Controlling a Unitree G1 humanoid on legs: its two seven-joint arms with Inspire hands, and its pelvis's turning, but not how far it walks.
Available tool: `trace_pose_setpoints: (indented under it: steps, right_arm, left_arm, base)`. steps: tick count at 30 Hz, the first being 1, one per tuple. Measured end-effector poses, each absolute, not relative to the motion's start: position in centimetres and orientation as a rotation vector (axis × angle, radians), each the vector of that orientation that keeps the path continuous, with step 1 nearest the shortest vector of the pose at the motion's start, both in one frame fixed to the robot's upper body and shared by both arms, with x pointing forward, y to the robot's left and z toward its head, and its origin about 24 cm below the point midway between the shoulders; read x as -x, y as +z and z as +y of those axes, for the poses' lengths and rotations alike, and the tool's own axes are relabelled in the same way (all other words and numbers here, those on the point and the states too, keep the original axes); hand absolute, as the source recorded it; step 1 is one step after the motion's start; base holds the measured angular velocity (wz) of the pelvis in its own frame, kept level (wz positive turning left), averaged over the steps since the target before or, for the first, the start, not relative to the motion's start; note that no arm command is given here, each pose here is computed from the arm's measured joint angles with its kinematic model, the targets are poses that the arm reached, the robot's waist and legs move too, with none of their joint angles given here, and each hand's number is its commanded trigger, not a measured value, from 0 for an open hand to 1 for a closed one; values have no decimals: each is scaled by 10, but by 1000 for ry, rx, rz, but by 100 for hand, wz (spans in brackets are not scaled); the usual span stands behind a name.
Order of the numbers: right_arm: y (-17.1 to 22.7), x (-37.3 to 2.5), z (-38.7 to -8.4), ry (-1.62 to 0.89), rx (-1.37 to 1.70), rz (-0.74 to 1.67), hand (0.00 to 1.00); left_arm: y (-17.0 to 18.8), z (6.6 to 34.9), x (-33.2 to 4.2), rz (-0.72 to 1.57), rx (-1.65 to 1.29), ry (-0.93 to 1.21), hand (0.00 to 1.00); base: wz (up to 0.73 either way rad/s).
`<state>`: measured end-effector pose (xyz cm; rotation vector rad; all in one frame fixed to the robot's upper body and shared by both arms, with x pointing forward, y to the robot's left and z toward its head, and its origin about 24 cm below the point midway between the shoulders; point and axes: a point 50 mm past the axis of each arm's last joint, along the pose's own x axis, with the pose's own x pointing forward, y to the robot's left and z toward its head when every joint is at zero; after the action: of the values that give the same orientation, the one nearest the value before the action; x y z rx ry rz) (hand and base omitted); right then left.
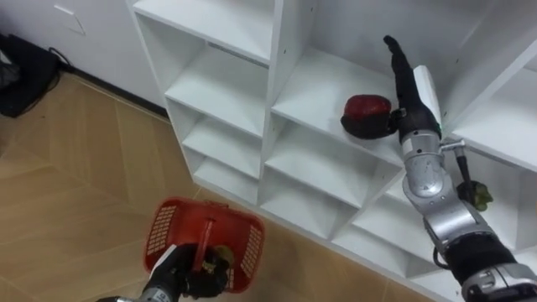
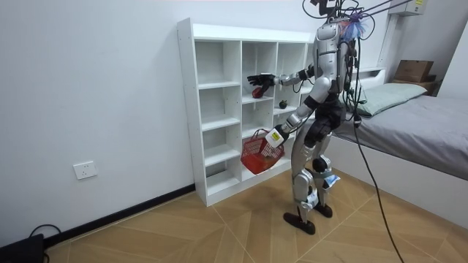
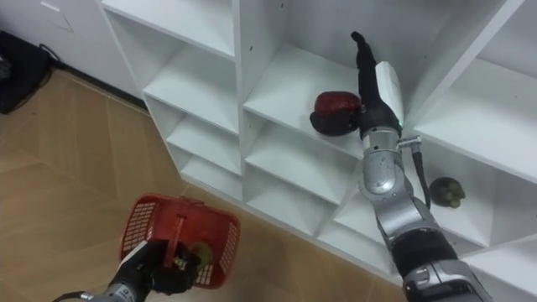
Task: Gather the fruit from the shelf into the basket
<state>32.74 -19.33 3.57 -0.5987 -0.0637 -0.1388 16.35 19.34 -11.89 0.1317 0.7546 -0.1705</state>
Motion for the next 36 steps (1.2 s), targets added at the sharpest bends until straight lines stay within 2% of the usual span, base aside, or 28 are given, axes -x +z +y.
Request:
trace_pose_setpoints:
  steps: [36]
  right_arm:
    - [14,-328,-199,26,558,110,0]
  left_arm:
    - [-121,196,-161,772,-136,-166,100]
  base:
    - [0]
